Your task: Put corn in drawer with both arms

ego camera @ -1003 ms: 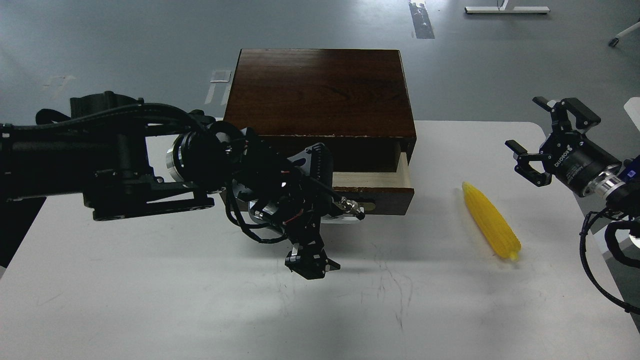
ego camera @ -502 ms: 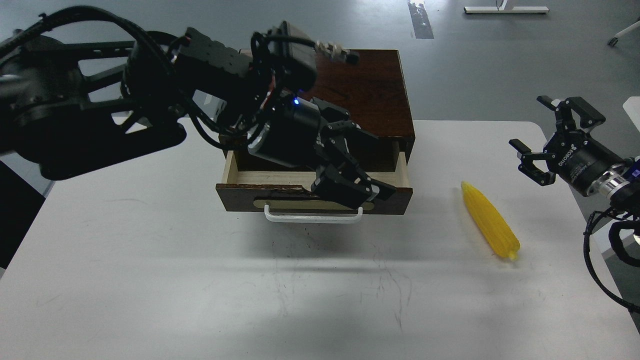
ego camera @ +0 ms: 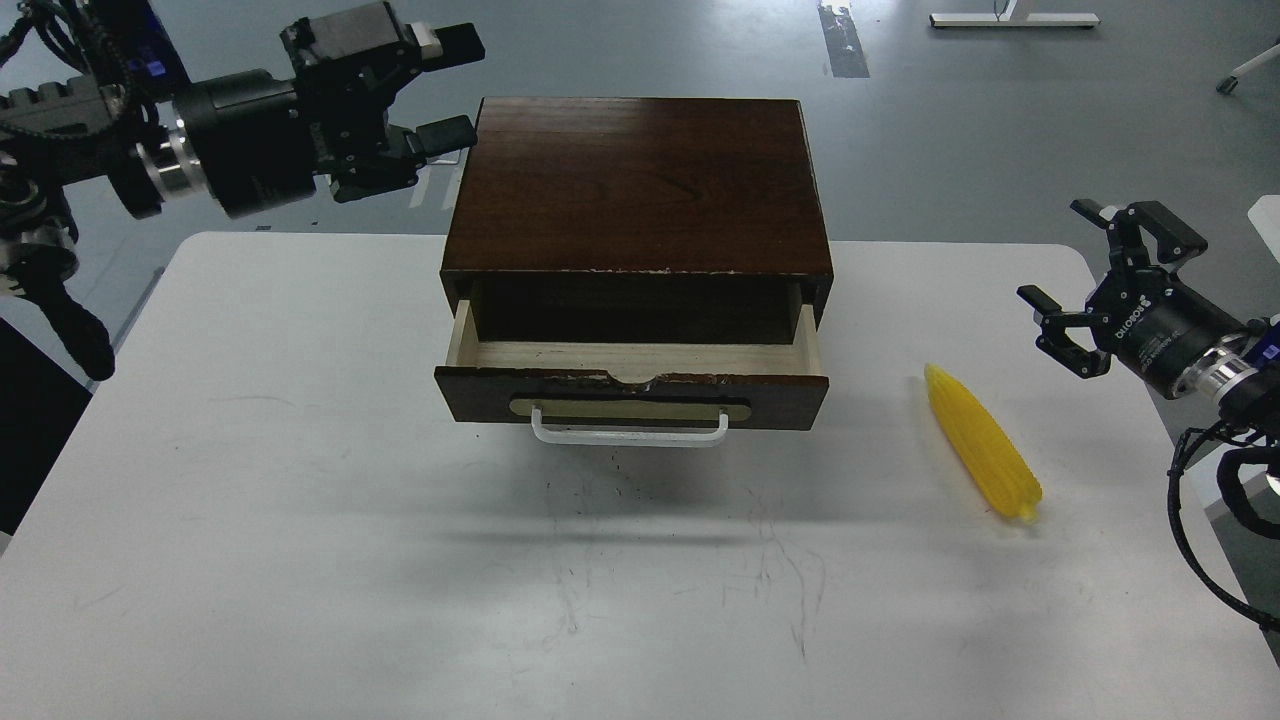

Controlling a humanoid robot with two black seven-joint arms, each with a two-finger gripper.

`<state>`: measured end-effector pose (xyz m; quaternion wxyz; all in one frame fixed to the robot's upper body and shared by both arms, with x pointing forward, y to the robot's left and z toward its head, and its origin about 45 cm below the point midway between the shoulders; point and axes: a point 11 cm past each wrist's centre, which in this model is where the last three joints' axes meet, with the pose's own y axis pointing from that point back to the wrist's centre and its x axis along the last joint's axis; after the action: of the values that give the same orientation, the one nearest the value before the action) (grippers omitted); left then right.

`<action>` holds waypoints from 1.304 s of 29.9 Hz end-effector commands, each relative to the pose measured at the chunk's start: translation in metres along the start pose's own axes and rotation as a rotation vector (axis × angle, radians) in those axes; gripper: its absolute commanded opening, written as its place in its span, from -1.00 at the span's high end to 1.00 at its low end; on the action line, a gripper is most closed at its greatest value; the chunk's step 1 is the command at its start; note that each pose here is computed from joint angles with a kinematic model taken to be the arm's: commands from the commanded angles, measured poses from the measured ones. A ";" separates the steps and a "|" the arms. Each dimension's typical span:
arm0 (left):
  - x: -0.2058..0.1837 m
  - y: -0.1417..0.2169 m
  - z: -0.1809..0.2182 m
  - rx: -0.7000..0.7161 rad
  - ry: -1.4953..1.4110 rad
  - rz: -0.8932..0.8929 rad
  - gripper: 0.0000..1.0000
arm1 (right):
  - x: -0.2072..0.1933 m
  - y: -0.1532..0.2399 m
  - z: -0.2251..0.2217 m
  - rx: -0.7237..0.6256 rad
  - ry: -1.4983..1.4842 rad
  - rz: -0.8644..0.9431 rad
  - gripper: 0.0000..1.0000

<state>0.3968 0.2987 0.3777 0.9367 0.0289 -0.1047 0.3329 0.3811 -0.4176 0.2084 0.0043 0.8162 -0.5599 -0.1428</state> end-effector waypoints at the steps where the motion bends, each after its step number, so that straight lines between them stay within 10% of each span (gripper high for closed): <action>1: 0.023 0.027 -0.021 -0.017 0.164 0.156 -0.97 | 0.000 0.002 -0.002 -0.031 0.071 -0.027 -1.00; 16: 0.049 0.056 -0.090 -0.102 0.468 0.450 -0.97 | 0.020 0.032 -0.048 -0.332 0.835 -0.217 -1.00; 25: 0.042 0.057 -0.102 -0.112 0.508 0.461 -0.97 | 0.005 0.039 0.013 -0.602 1.295 -0.509 -1.00; 39: 0.044 0.058 -0.099 -0.118 0.502 0.463 -0.97 | -0.009 0.004 0.057 -0.672 1.397 -0.621 -0.94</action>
<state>0.4112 0.3815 0.2882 0.8332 -0.1336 0.1078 0.5257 0.3592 -0.4039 0.1645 0.5449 0.7953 -0.1166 0.2389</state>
